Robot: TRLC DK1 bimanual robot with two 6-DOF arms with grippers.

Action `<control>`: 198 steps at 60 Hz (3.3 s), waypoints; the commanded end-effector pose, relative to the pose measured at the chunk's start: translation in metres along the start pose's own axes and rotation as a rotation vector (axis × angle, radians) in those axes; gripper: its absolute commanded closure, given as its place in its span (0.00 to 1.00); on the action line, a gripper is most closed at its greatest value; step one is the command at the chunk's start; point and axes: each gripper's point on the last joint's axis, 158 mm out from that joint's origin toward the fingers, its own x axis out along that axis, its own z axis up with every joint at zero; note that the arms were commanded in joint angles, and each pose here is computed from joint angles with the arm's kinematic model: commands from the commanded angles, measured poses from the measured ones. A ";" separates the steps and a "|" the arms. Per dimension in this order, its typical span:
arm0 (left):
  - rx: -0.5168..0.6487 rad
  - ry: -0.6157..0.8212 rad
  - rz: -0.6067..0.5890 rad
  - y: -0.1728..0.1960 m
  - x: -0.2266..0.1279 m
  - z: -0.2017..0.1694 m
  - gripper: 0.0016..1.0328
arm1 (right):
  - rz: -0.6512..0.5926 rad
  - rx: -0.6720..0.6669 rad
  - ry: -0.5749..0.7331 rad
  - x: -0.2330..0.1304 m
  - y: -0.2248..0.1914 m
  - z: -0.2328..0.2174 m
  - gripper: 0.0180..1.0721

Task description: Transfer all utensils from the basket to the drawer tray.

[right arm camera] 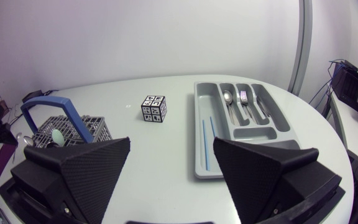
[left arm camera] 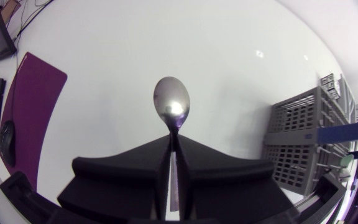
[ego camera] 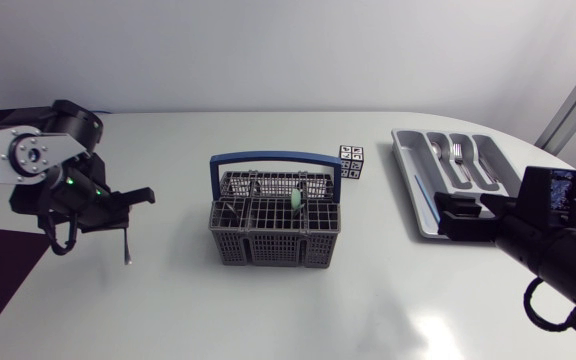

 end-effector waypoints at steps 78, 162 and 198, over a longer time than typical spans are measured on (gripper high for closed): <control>0.337 -0.456 -1.002 -0.256 -0.217 -0.046 0.97 | 0.922 -0.375 0.387 -0.071 0.216 0.013 0.10; 0.301 -0.479 -1.128 -0.314 -0.224 -0.038 0.87 | 0.899 -0.341 0.431 -0.018 0.227 -0.002 0.95; 0.146 -0.706 -1.038 -0.260 -0.266 0.052 0.38 | 0.861 -0.368 0.481 -0.017 0.189 -0.033 0.94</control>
